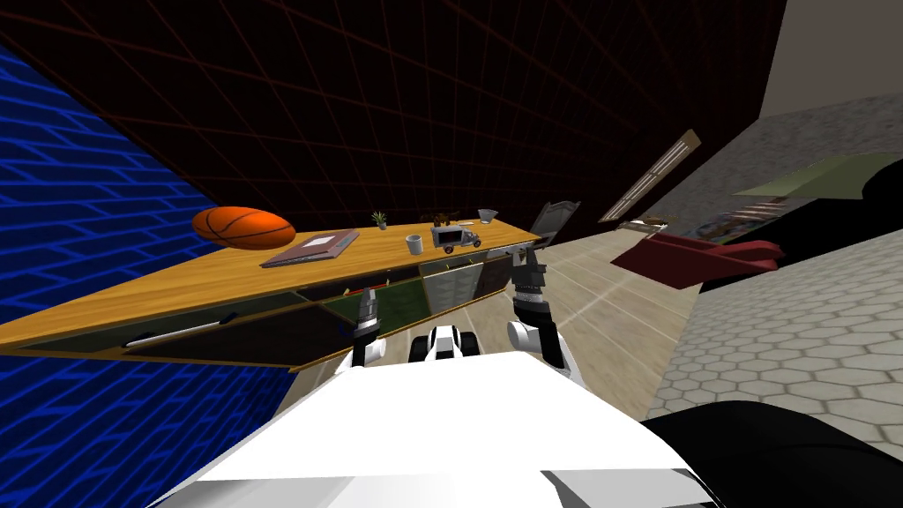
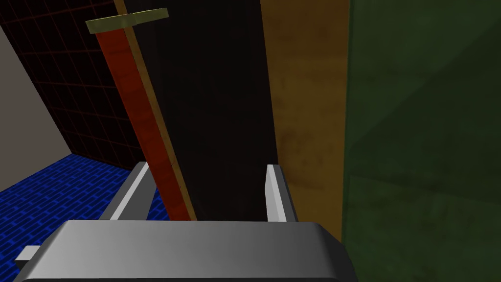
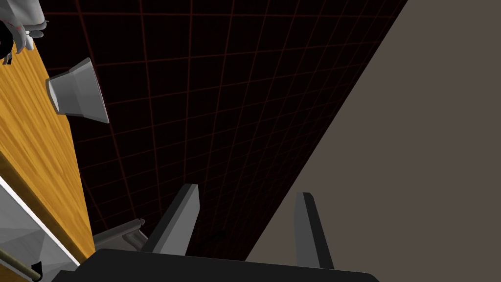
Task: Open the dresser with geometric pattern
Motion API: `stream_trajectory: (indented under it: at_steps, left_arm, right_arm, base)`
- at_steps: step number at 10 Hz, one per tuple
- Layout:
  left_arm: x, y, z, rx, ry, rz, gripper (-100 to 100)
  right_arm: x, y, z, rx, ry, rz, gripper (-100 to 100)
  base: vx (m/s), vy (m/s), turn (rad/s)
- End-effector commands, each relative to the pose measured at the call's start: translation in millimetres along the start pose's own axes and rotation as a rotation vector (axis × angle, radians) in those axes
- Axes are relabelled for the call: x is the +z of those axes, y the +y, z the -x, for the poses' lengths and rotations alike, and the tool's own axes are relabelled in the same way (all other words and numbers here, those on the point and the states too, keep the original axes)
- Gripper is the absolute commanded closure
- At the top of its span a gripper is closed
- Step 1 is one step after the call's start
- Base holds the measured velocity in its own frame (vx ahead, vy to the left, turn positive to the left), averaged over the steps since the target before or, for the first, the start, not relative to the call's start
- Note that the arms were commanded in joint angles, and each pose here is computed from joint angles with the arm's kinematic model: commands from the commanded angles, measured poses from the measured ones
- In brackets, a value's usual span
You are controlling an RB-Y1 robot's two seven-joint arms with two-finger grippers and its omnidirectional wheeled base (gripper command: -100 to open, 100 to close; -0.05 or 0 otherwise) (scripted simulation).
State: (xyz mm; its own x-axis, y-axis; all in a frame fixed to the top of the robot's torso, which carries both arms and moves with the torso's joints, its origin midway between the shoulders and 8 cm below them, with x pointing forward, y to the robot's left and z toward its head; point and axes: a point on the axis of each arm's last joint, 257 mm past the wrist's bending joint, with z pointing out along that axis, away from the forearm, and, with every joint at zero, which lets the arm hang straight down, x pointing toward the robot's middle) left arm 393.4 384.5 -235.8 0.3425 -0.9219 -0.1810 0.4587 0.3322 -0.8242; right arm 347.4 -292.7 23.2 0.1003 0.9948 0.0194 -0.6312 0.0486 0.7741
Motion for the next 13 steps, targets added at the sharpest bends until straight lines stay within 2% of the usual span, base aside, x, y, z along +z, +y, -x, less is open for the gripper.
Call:
stream_trajectory:
  at_steps: [1, 2, 3, 4, 6, 7, 8, 9, 10, 13]
  left_arm:
    - [-19.2, -11.2, -1.2, -0.010, 0.022, -0.011, 100]
    - [-21.9, -10.2, -0.2, -0.008, 0.022, -0.005, 100]
    - [-31.0, -19.0, -4.8, -0.023, 0.038, -0.018, 100]
    - [-35.6, -17.4, -3.0, -0.019, 0.038, -0.008, 100]
    - [-53.2, -36.2, -12.2, -0.052, 0.067, -0.034, 100]
    - [-62.4, -33.2, -8.7, -0.045, 0.068, -0.014, 100]
    - [-73.8, -42.4, -12.1, -0.061, 0.081, -0.020, 100]
    - [-79.1, -53.6, -17.7, -0.082, 0.093, -0.039, 100]
    - [-88.0, -51.1, -14.2, -0.075, 0.093, -0.018, 100]
    - [-67.9, -48.1, -6.6, -0.074, 0.090, -0.025, 100]
  right_arm:
    - [0.0, 0.0, 0.0, 0.000, 0.000, 0.000, 0]
    - [0.0, 0.0, 0.0, 0.000, 0.000, 0.000, 0]
    - [0.0, 0.0, 0.0, 0.000, 0.000, 0.000, 0]
    - [0.0, 0.0, 0.0, 0.000, 0.000, 0.000, 0]
    - [0.0, 0.0, 0.0, 0.000, 0.000, 0.000, 0]
    - [0.0, 0.0, 0.0, 0.000, 0.000, 0.000, 0]
    - [0.0, 0.0, 0.0, 0.000, 0.000, 0.000, 0]
    - [0.0, 0.0, 0.0, 0.000, 0.000, 0.000, 0]
    - [0.0, 0.0, 0.0, 0.000, 0.000, 0.000, 0]
    - [0.1, 0.1, -0.1, 0.000, 0.000, 0.000, 0]
  base:
    - [0.079, -0.013, 0.131]
    - [0.071, -0.004, 0.064]
    - [0.086, -0.001, 0.123]
    - [0.080, 0.001, 0.074]
    - [0.137, -0.004, 0.168]
    - [0.136, -0.010, 0.085]
    - [0.115, -0.002, 0.129]
    - [0.141, -0.001, 0.191]
    - [0.106, -0.008, 0.075]
    - [-0.063, -0.025, -0.014]
